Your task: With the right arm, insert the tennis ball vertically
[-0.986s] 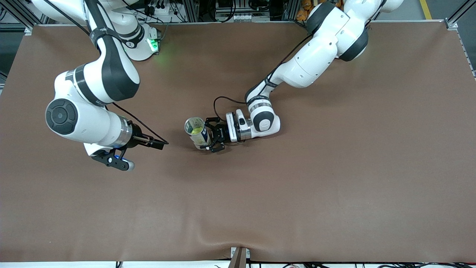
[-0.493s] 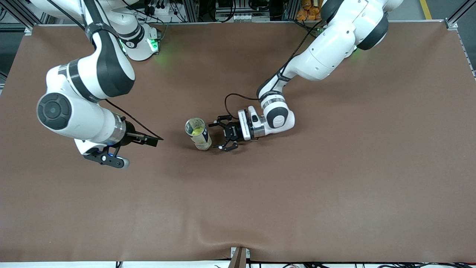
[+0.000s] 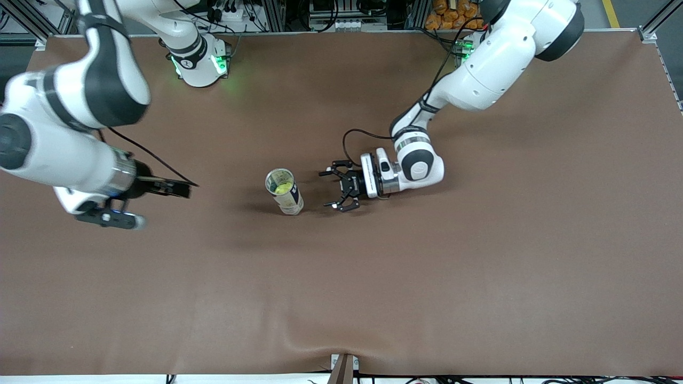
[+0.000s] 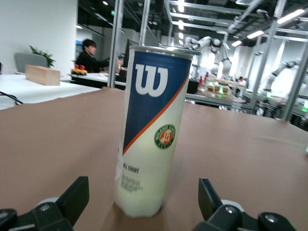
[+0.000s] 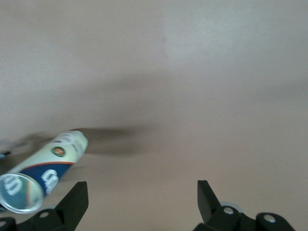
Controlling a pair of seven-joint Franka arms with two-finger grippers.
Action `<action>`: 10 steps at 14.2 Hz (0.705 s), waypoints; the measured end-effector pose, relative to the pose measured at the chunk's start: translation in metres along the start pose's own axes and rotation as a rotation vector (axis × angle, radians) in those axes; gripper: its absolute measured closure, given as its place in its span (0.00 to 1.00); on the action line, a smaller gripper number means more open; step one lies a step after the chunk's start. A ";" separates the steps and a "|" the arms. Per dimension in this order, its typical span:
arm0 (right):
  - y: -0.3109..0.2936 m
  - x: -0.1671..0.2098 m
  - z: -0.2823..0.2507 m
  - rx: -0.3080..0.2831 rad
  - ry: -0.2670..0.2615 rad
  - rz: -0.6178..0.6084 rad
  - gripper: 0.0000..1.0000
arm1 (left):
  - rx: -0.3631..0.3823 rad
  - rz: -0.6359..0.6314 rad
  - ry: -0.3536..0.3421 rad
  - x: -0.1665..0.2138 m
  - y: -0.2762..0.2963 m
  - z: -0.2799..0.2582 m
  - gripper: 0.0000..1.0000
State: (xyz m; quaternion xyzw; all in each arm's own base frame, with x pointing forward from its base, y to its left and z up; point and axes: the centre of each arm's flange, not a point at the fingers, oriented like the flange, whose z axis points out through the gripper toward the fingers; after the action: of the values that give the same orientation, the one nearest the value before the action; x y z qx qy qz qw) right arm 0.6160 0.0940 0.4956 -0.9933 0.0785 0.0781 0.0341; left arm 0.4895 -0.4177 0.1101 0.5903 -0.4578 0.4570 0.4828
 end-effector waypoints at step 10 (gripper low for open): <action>0.115 -0.055 -0.087 0.024 0.023 -0.155 0.00 | -0.151 0.027 -0.218 0.035 -0.073 -0.101 0.00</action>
State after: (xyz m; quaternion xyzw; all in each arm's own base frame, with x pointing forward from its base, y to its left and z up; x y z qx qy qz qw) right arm 0.5565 -0.0175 0.5838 -0.9967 0.0026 0.0629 0.0511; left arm 0.5565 -0.3126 0.1454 0.5923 -0.5484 0.3607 0.4672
